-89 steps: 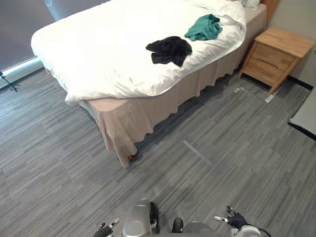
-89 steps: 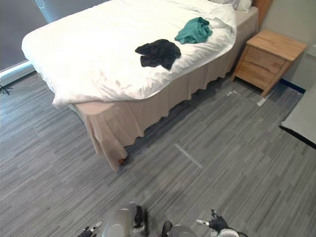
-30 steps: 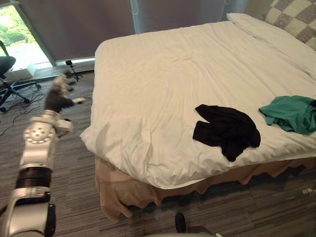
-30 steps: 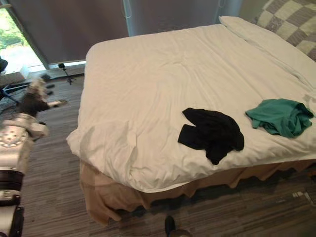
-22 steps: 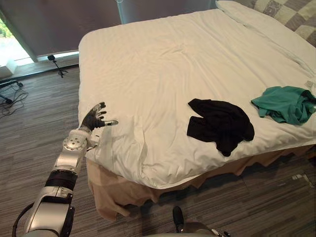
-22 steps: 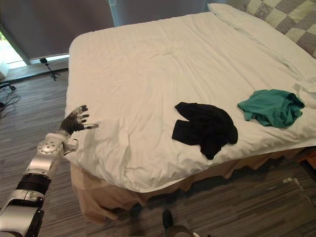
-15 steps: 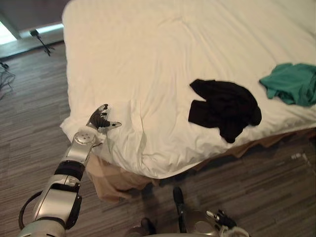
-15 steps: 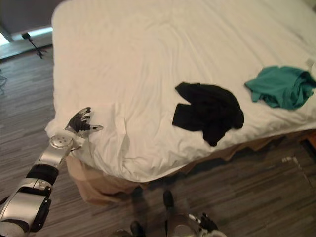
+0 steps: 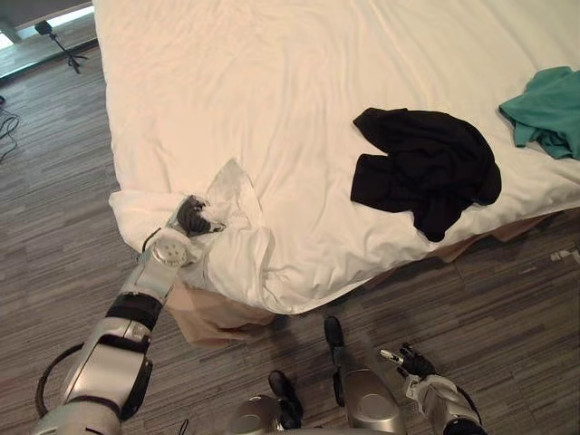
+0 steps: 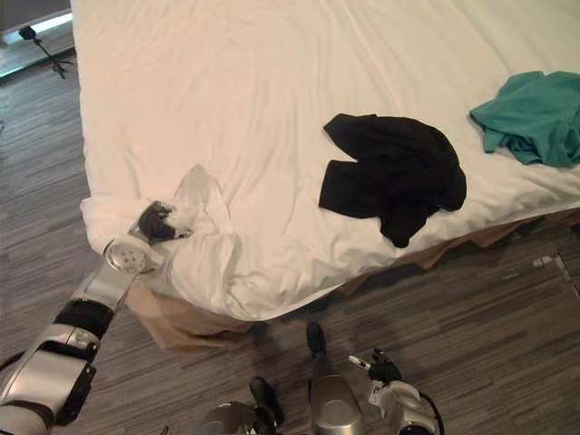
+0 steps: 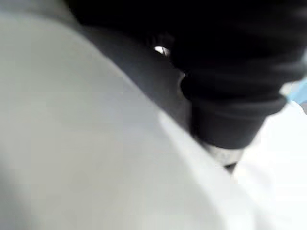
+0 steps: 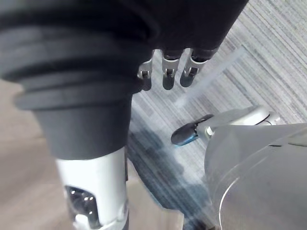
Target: Tidy the bed and pick cloth on bed and put in laundry
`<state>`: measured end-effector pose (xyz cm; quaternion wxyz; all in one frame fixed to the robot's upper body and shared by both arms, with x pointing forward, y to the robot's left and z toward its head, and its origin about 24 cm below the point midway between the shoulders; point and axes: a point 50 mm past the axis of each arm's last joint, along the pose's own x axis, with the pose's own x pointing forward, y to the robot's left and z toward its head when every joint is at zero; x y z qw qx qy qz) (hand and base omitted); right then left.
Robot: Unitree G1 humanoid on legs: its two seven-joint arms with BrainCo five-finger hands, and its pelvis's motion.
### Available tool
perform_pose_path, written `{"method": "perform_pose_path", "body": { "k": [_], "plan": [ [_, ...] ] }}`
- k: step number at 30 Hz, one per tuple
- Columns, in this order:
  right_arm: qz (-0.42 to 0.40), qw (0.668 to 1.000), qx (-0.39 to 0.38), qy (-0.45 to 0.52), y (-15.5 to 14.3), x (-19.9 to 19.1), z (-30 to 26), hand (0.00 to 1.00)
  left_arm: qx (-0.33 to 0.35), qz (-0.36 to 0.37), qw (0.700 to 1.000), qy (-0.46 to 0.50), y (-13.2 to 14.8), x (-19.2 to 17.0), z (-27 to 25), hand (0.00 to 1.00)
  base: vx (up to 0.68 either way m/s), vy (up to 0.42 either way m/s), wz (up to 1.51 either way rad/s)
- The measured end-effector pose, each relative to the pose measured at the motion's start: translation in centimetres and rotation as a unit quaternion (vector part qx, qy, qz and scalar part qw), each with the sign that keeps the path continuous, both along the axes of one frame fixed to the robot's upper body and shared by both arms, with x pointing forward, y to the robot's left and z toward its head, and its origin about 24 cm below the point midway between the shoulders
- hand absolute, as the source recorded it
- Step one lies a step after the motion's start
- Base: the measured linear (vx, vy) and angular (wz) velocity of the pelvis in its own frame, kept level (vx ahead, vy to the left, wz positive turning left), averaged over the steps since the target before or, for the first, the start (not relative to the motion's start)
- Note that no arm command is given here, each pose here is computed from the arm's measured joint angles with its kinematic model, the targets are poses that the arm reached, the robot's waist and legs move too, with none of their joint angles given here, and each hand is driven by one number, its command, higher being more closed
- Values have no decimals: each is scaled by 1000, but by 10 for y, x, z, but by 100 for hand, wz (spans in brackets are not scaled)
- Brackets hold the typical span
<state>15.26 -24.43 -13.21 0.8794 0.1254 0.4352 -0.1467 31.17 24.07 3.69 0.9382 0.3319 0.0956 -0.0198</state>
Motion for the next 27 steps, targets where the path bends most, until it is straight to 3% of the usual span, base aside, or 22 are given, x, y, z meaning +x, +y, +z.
{"method": "perform_pose_path", "body": {
  "k": [1,5,11,14,17,19,21,23,24,25,27],
  "plan": [
    [-3,1000,4,13,0,-7,-3,0,-26,13,1000,12,2,-14,-12,0,0,17,29],
    [-14,998,16,59,2,-33,-14,0,-71,87,990,85,19,-78,-67,0,34,10,45],
    [-28,997,31,71,4,-39,-17,0,-64,214,966,131,46,-127,-102,0,6,-3,24],
    [-58,993,41,96,0,-50,-21,0,-87,299,938,154,54,-150,-123,0,6,-1,-2],
    [-90,985,45,143,-4,-75,-28,0,-95,415,878,217,72,-200,-149,0,30,-7,5],
    [-130,977,44,166,-7,-90,-30,0,-87,484,832,257,83,-245,-159,0,19,-11,9],
    [-189,965,36,180,-14,-102,-30,0,-81,507,812,278,87,-267,-162,0,3,-8,9],
    [-297,937,30,180,-25,-110,-28,0,-73,521,796,300,87,-285,-165,0,-31,-6,2],
    [-388,904,26,176,-36,-116,-24,0,-72,521,790,315,84,-292,-167,0,-63,-9,-8],
    [-434,884,23,174,-44,-121,-22,100,-76,525,786,317,81,-294,-169,0,-69,-18,-21],
    [-516,840,19,169,-61,-131,-15,100,-88,526,780,327,73,-297,-173,0,-38,-19,-26]
  ]
}}
